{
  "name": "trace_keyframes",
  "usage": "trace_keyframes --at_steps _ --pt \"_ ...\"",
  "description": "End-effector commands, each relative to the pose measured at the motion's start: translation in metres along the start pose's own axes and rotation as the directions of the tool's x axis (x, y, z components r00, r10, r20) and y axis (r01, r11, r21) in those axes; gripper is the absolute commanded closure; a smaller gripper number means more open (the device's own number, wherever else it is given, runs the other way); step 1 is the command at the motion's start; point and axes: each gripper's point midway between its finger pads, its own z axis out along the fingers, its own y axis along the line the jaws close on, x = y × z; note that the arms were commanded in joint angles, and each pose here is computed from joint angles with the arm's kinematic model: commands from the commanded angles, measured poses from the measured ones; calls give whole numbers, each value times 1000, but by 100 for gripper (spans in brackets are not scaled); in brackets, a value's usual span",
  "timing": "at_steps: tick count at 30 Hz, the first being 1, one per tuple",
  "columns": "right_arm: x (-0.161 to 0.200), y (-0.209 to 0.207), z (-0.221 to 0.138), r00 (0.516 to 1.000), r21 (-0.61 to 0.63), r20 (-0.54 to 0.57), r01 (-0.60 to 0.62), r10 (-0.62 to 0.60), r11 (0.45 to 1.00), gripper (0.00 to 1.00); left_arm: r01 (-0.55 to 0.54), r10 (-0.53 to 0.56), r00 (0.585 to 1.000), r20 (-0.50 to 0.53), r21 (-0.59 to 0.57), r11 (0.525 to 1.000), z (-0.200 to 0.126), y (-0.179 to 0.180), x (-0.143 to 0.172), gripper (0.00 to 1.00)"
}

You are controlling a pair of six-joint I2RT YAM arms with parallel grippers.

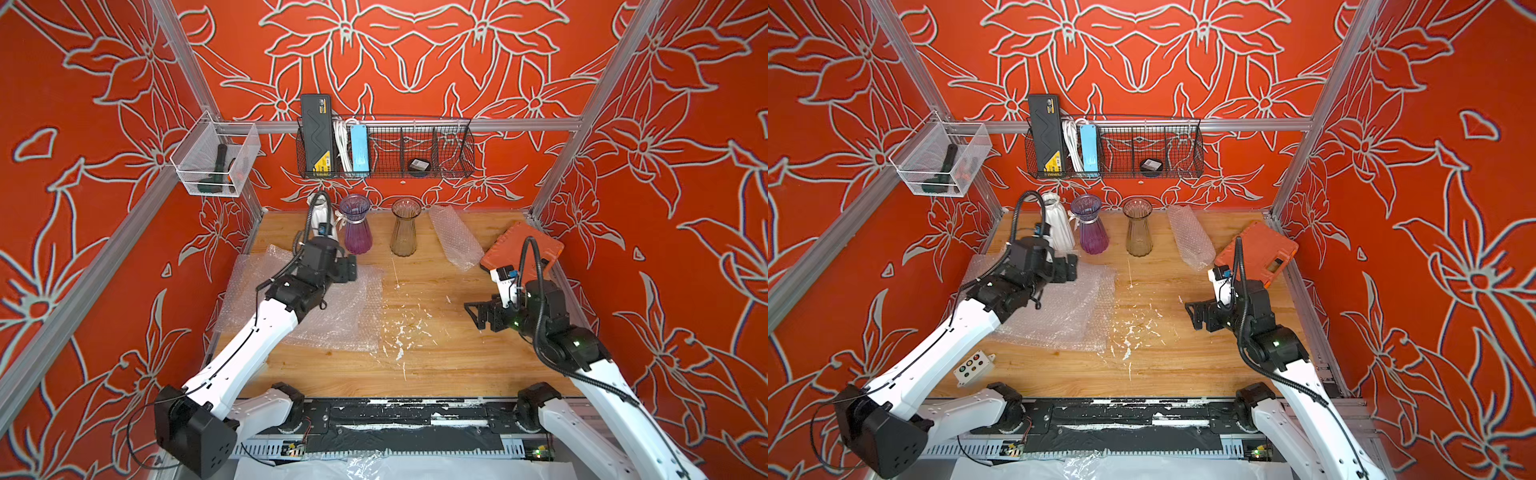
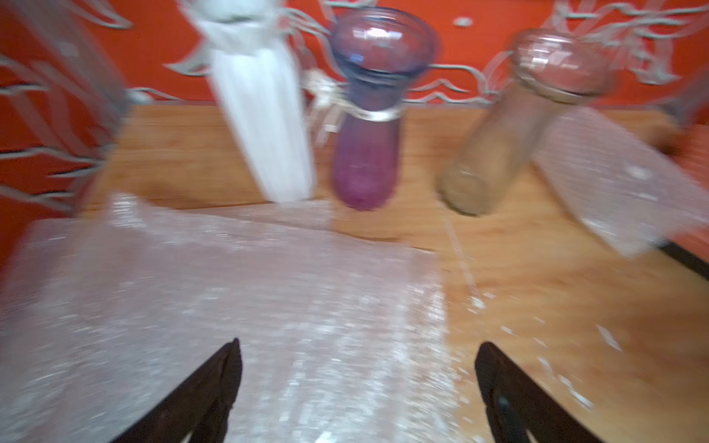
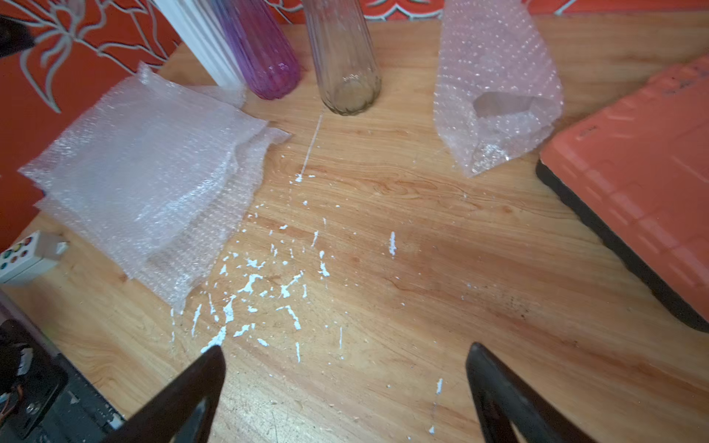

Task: Unwrap the vase from the bubble wrap
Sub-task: Place the bubble wrap at the center of the board, then move the bubble wrap to the center of the board.

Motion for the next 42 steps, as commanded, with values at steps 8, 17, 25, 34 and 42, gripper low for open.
trace_keyframes --at_steps 8,17,25,34,42 --pt "-44 -27 49 997 94 -75 6 2 996 2 33 -49 999 13 571 821 -25 -141 28 6" --pt "-81 -65 120 986 47 -128 -99 104 994 7 17 -10 1000 -15 546 837 -29 -120 64 3" --pt "-93 -88 171 975 61 -163 -142 150 988 10 89 -62 995 -72 469 879 -15 -98 93 1" --pt "-92 -103 200 965 82 -181 -177 189 981 21 65 -55 998 -35 457 887 -19 -91 90 1" --pt "-93 -113 204 967 119 -180 -163 183 979 35 76 -59 997 -50 475 877 -16 -96 93 1"
